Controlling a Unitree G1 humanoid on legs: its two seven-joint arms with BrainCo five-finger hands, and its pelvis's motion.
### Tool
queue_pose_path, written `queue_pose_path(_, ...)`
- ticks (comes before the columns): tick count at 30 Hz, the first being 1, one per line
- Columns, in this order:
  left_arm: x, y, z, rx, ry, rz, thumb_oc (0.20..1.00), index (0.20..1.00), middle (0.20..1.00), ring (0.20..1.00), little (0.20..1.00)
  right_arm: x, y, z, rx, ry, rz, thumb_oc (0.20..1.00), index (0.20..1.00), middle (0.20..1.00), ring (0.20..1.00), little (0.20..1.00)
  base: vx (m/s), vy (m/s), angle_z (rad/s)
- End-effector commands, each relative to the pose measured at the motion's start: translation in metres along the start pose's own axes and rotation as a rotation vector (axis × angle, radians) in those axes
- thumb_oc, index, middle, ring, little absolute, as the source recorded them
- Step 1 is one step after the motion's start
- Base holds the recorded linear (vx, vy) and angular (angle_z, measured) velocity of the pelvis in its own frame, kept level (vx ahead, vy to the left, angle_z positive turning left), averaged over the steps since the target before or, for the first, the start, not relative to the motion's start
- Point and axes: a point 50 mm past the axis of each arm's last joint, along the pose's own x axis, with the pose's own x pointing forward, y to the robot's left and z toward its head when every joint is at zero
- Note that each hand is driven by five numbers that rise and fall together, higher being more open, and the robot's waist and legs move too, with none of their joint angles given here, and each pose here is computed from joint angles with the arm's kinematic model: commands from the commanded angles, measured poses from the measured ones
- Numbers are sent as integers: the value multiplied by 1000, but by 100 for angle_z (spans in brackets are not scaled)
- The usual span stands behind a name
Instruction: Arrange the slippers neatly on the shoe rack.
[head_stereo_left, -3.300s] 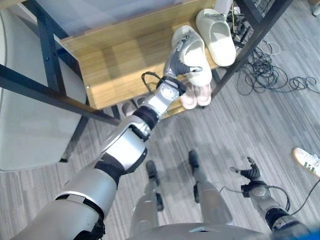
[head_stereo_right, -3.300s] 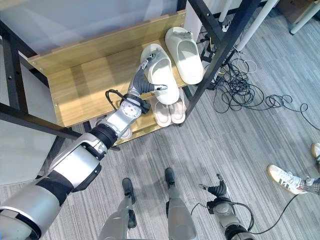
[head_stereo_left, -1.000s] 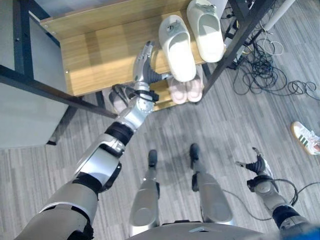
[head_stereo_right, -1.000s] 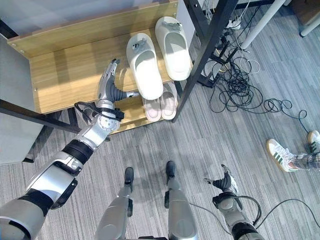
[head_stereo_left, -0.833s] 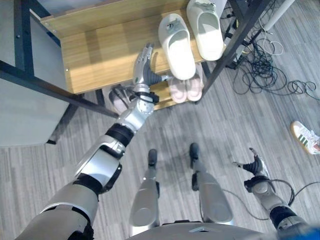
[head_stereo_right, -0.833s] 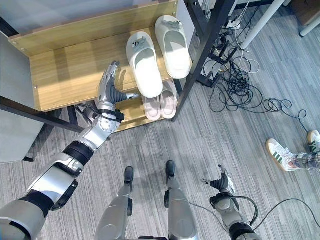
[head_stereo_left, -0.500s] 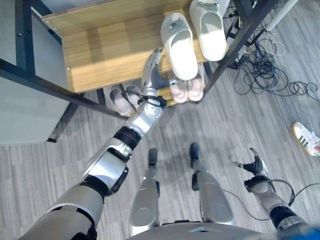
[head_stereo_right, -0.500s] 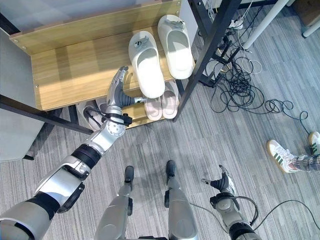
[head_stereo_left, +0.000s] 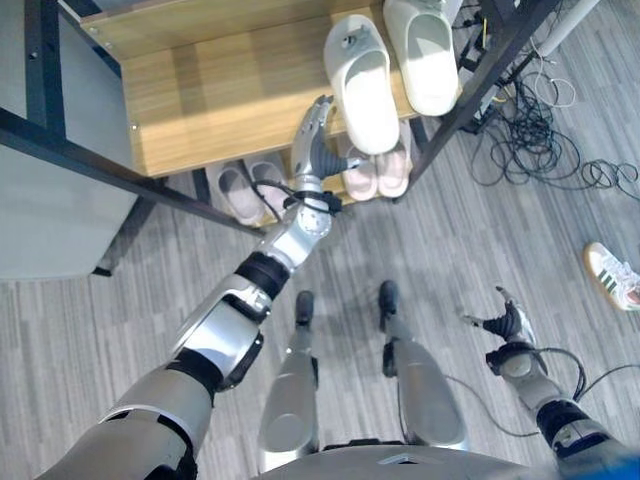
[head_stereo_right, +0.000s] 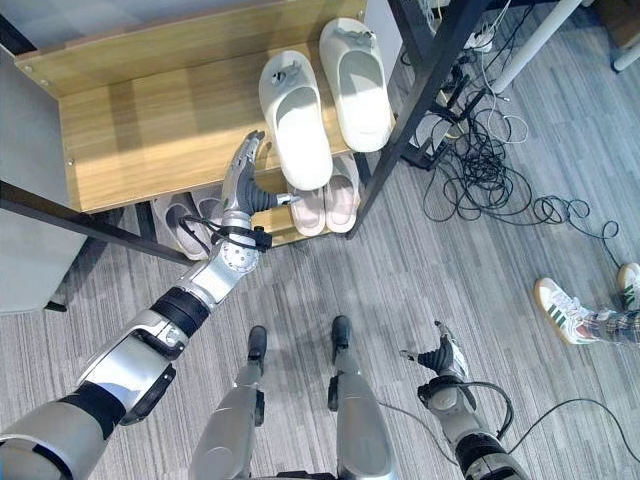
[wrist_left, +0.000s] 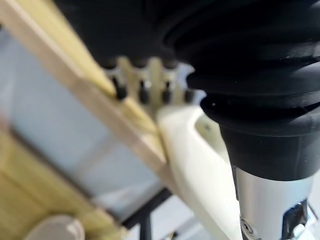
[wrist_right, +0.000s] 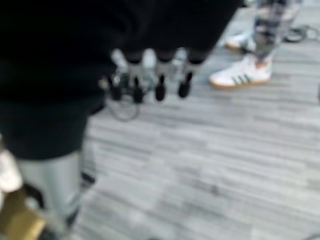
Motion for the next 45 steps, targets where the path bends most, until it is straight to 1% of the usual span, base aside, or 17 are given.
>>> queue_pose_path(1,21,10,35,-35,-108,83,1000,1000,1000,1000,1000,5,-24,-2,-49,-30,-77,1000,1000,1000,1000,1000,0,0,0)
queue_pose_path(10,29,6,52,-26,-134,97,1000,1000,1000,1000,1000,12,-32,1,-68,-24,-100,1000,1000,1000,1000,1000,0,0,0)
queue_pose_path(17,31,3,57,-21,-135,95,1000,1000,1000,1000,1000,15,-33,2,-61,-16,-105,1000,1000,1000,1000,1000,10,-3,0)
queue_pose_path(25,42,8,72,-13,-160,117,1000,1000,1000,1000,1000,17,-36,5,-67,-22,-115,1000,1000,1000,1000,1000,17,-8,1)
queue_pose_path(34,62,25,88,47,-194,167,1000,1000,1000,1000,1000,22,-40,12,-69,-41,-125,1000,1000,1000,1000,1000,34,-2,1)
queue_pose_path(45,69,30,100,99,-224,192,1000,1000,1000,1000,1000,24,-39,23,-57,-77,-135,1000,1000,1000,1000,1000,9,4,3)
